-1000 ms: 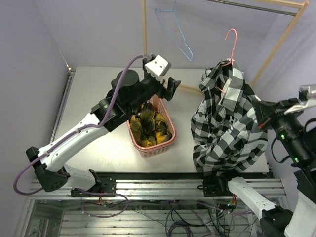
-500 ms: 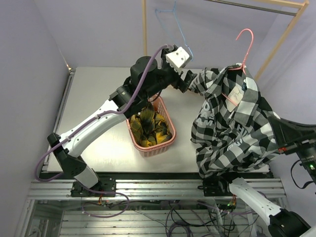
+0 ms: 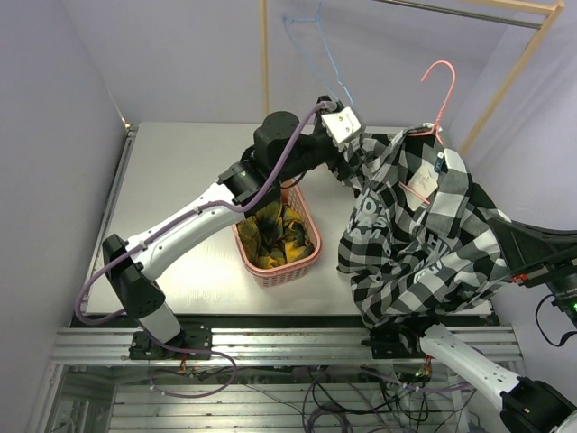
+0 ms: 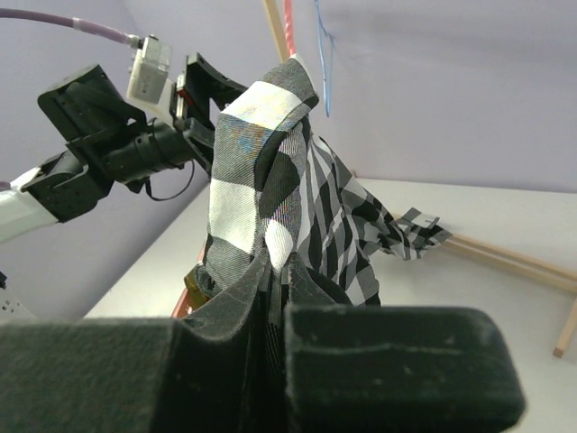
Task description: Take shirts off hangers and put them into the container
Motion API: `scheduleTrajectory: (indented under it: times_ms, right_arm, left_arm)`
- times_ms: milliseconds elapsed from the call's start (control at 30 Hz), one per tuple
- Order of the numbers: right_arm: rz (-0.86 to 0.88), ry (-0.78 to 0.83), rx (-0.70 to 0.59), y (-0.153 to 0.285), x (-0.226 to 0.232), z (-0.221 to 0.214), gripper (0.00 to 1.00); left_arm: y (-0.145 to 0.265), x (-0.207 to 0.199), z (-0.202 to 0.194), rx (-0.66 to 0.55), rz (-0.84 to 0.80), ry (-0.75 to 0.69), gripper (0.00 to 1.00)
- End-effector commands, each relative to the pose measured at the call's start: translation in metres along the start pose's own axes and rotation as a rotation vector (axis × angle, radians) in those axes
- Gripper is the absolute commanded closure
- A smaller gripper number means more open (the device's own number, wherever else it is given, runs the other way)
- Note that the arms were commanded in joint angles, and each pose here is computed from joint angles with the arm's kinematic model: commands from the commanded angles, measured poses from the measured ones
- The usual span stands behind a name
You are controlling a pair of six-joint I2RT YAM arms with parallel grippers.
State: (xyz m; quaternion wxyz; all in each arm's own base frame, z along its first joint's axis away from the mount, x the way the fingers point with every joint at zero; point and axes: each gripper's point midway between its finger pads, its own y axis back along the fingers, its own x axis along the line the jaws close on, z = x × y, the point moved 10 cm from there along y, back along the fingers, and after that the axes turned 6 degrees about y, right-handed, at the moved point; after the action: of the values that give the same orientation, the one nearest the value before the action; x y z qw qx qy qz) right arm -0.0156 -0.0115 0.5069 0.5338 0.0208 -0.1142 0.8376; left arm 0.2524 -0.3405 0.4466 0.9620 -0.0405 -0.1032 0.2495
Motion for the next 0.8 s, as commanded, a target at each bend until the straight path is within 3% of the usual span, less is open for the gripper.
scheduleTrajectory:
  times_ms: [0, 300, 467, 767]
  right_arm:
    - [0.013, -0.016, -0.062, -0.001, 0.001, 0.01, 1.0]
    - [0.061, -0.029, -0.032, -0.004, 0.003, 0.004, 1.0]
    - [0.097, -0.032, -0.024, -0.008, 0.006, 0.002, 1.0]
    - [0.159, -0.061, -0.029, -0.009, 0.007, -0.001, 1.0]
  left_arm:
    - [-0.008, -0.012, -0.001, -0.054, -0.082, -0.022, 0.04]
    - [-0.027, -0.018, -0.005, -0.097, -0.03, -0.03, 0.04]
    - [-0.039, -0.023, -0.01, -0.109, -0.052, -0.029, 0.09]
    - [-0.055, -0.025, -0.033, -0.143, -0.012, -0.01, 0.43]
